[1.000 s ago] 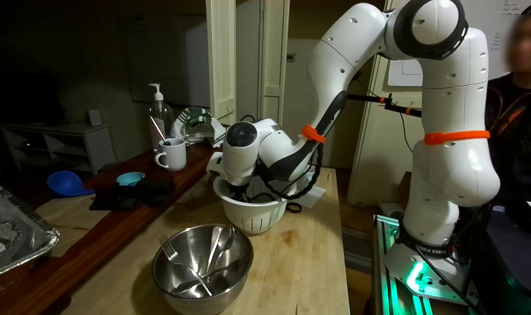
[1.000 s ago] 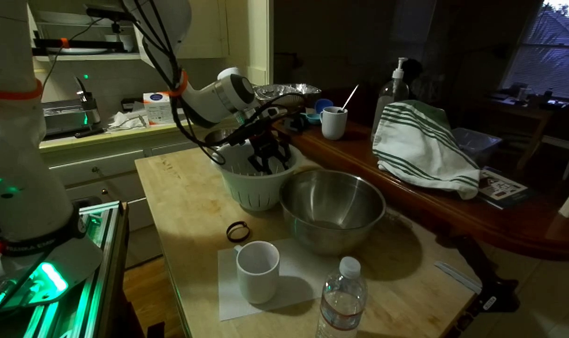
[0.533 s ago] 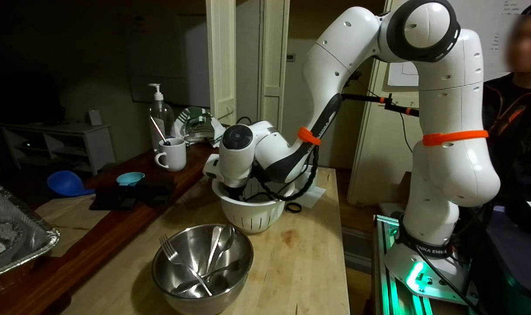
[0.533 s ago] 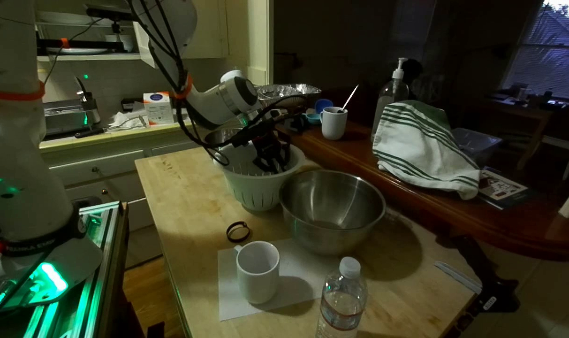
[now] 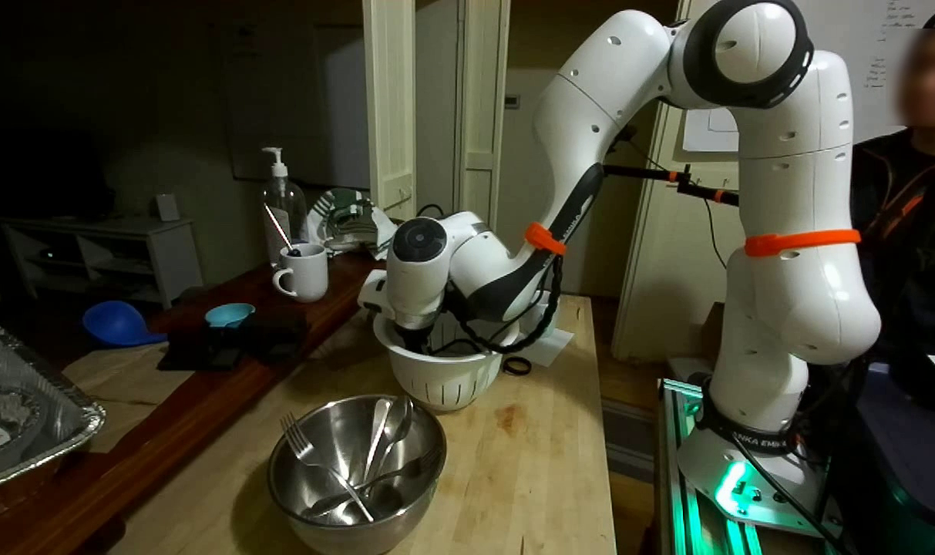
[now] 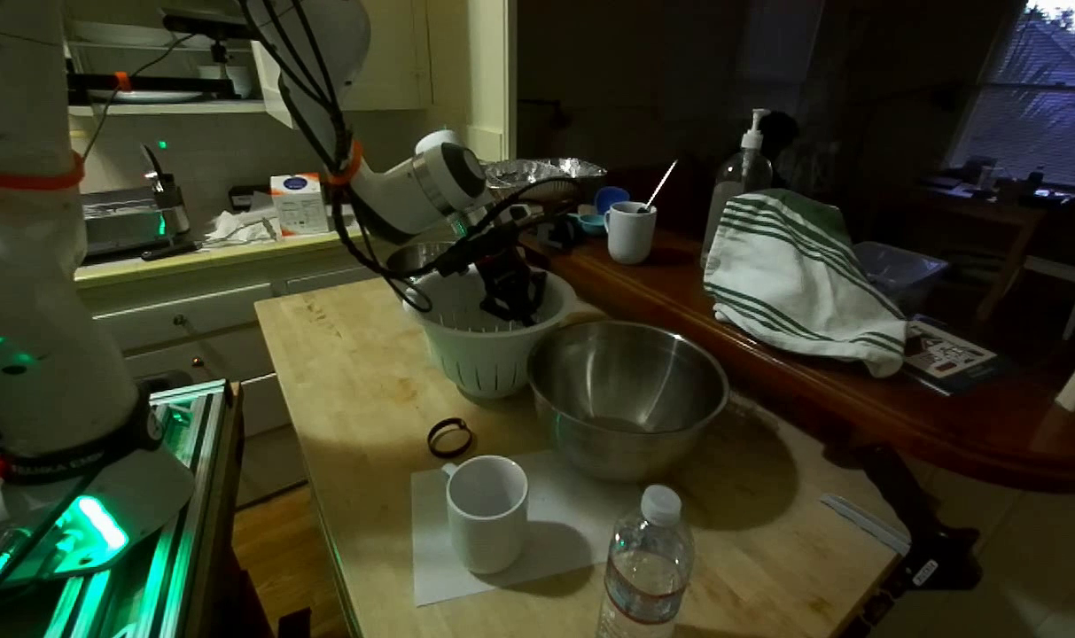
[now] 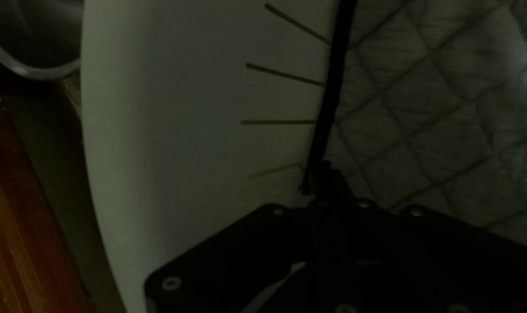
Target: Move the black and white mat to the table
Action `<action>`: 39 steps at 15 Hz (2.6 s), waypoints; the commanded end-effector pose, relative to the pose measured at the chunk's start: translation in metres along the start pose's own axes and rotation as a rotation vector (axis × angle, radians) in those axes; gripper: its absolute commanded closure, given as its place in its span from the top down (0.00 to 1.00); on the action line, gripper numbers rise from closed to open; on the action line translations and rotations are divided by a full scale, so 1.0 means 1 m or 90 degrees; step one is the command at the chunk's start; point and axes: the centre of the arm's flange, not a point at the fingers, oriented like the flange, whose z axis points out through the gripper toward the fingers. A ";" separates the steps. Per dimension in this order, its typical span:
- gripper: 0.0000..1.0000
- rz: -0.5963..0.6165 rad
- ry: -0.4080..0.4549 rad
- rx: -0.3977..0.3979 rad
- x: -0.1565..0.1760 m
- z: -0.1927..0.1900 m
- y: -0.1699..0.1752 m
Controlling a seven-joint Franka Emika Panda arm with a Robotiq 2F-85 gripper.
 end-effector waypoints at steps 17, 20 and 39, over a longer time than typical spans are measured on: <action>0.01 0.424 0.068 -0.233 -0.140 -0.314 -0.051; 0.01 0.475 0.077 -0.275 -0.140 -0.366 -0.094; 0.01 0.356 0.125 0.150 -0.145 -0.192 -0.087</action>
